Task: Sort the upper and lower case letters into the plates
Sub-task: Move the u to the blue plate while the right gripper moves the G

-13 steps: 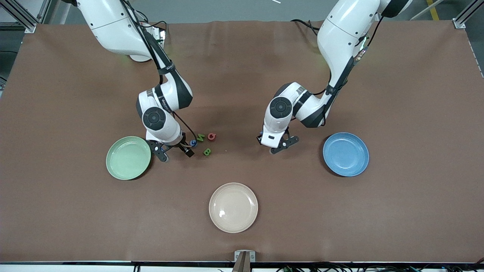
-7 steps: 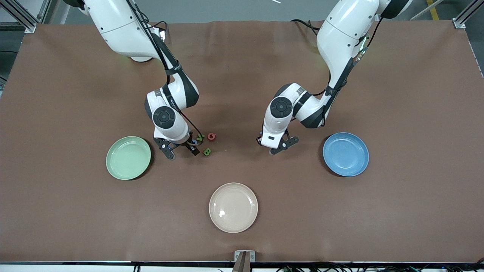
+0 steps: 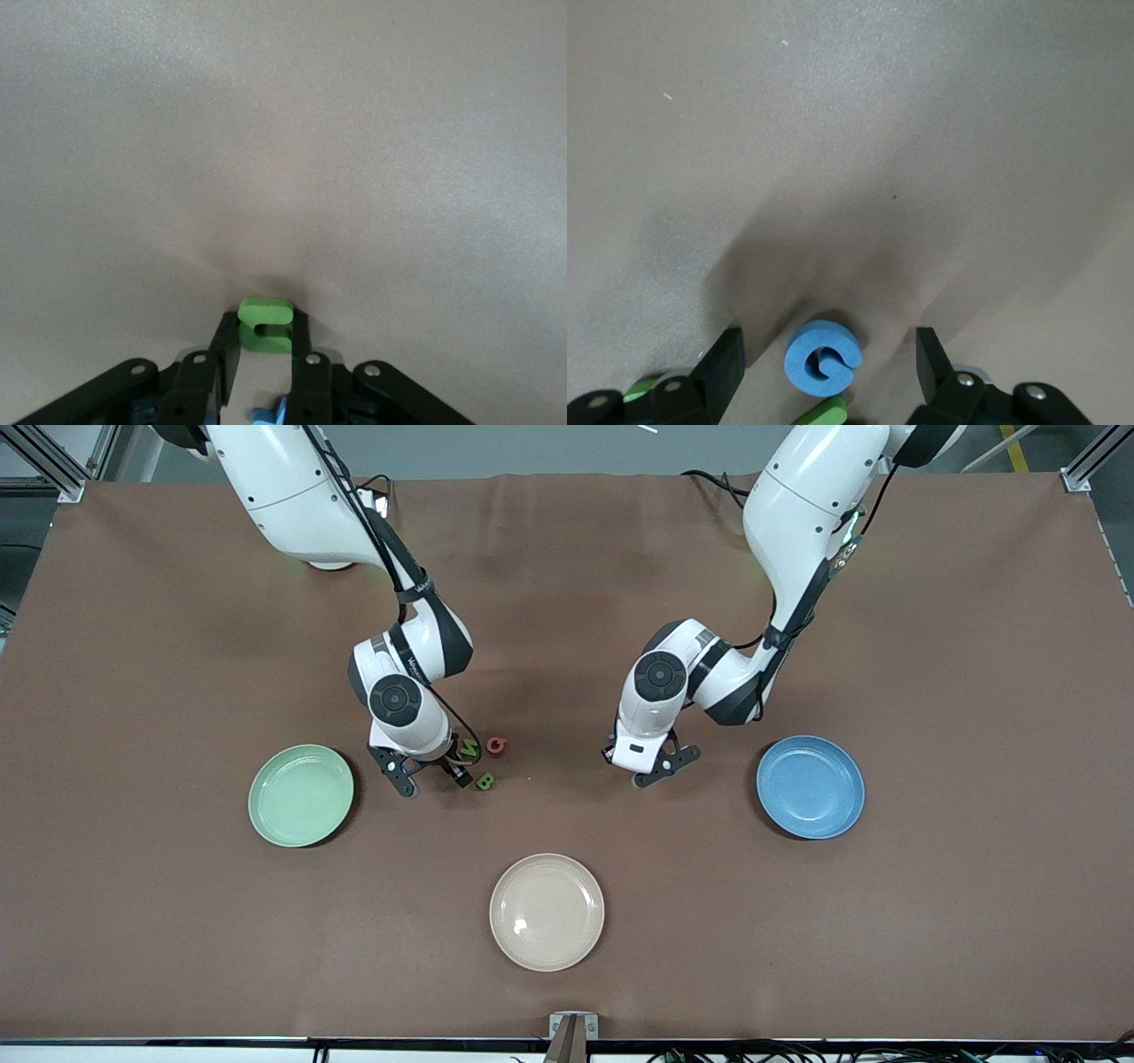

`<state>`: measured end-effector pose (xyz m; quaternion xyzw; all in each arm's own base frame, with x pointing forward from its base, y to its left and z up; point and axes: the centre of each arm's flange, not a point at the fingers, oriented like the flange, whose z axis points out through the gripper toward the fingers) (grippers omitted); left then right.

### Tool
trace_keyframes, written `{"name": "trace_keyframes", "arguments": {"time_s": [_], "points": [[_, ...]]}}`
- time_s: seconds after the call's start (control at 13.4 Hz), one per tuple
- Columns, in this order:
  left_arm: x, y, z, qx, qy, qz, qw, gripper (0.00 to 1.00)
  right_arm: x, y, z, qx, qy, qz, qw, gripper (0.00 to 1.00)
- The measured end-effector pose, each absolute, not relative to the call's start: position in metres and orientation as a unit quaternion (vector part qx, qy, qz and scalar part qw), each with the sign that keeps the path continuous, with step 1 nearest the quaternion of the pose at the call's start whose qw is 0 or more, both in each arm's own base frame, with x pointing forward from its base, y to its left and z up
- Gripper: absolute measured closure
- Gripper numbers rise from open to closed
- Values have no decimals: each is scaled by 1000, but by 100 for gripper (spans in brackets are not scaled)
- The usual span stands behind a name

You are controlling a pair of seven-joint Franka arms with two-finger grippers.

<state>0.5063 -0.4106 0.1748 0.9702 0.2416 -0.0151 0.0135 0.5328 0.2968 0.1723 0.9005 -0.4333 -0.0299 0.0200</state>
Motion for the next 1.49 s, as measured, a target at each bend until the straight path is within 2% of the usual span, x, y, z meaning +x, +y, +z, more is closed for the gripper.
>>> {"name": "trace_keyframes", "arguments": {"time_s": [0.22, 0.3, 0.37, 0.45, 0.6, 0.67, 1.12, 1.49], "points": [[514, -407, 184, 969, 247, -9, 19, 73, 532, 300, 173, 900, -434, -29, 19, 17], [521, -401, 197, 968, 251, -6, 17, 73, 532, 302, 174, 900, -434, -28, 18, 23], [528, -391, 215, 968, 249, -6, 9, 73, 532, 303, 174, 900, -434, -28, 17, 23], [536, -378, 236, 970, 242, -8, -1, 73, 532, 303, 175, 900, -434, -26, 16, 31], [549, -343, 272, 975, 219, -14, -21, 73, 534, 305, 177, 900, -434, -24, 13, 58], [554, -323, 283, 978, 207, -15, -25, 73, 535, 305, 181, 900, -435, -25, 14, 63], [568, -163, 278, 991, 129, -22, -30, 73, 543, 294, 187, 902, -430, -34, 27, 63], [566, -86, 240, 997, 66, -33, -21, 73, 579, 209, 249, 930, -362, -63, 32, 63]]}}
